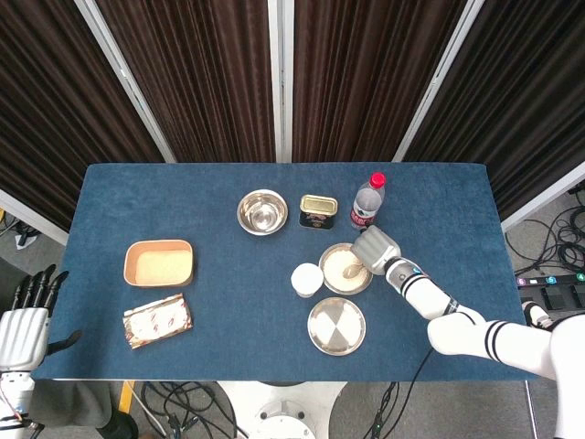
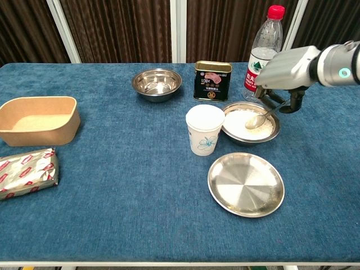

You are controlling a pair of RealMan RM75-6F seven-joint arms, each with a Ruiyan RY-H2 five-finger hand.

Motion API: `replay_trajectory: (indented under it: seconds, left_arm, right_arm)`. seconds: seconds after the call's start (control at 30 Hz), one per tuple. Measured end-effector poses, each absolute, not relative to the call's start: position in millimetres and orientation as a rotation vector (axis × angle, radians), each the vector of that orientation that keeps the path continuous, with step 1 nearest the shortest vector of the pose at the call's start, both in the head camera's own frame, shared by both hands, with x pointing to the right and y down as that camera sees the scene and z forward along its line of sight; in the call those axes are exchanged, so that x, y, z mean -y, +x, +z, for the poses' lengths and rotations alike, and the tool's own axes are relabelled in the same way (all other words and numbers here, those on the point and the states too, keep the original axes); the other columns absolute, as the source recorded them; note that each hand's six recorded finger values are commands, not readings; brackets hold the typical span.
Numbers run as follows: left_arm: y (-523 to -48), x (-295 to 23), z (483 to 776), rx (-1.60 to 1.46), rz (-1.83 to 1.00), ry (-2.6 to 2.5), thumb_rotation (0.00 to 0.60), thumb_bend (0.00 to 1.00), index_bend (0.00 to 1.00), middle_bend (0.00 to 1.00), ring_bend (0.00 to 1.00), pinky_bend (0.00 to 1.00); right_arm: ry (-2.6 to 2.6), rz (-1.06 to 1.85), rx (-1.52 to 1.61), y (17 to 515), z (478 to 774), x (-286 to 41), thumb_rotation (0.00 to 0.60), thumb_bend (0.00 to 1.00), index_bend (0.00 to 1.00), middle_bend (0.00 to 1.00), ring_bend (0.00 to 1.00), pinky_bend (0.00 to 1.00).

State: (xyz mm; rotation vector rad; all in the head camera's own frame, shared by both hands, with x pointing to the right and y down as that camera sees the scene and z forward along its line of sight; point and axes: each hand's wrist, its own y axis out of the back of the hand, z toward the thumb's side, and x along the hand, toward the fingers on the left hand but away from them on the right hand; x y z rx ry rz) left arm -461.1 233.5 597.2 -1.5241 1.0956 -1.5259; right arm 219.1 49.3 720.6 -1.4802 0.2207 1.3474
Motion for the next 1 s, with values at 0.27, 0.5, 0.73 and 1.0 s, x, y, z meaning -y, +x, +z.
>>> replay_trajectory:
  seconds: [0.27, 0.5, 0.73, 1.0]
  left_arm:
    - [-463.4, -233.3, 598.7, -1.105, -1.527, -1.525, 0.600, 0.10, 0.15, 0.07, 0.01, 0.01]
    - [-465.7, -237.6, 599.1, -1.115, -1.532, -1.525, 0.600, 0.10, 0.15, 0.07, 0.01, 0.01]
    - [-466.1, -238.7, 599.0, -1.119, -1.528, -1.524, 0.600, 0.10, 0.15, 0.07, 0.01, 0.01]
    - [-464.6, -237.4, 596.1, -1.116, -1.519, -1.518, 0.600, 0.10, 0.15, 0.07, 0.01, 0.01]
  right_arm:
    - [-1.390, 1.348, -0.271, 199.2, 728.7, -48.1, 0.600, 0.34, 0.64, 0.59, 0.27, 0.19]
    - [-1.404, 1.339, -0.268, 184.6, 734.2, -55.1, 0.600, 0.34, 0.64, 0.59, 0.27, 0.18]
    - [-1.467, 1.375, -0.156, 196.9, 726.3, -50.5, 0.600, 0.34, 0.64, 0.59, 0.27, 0.18]
    - [-1.558, 1.404, -0.022, 220.3, 719.9, -51.6, 0.600, 0.34, 0.64, 0.59, 0.27, 0.18]
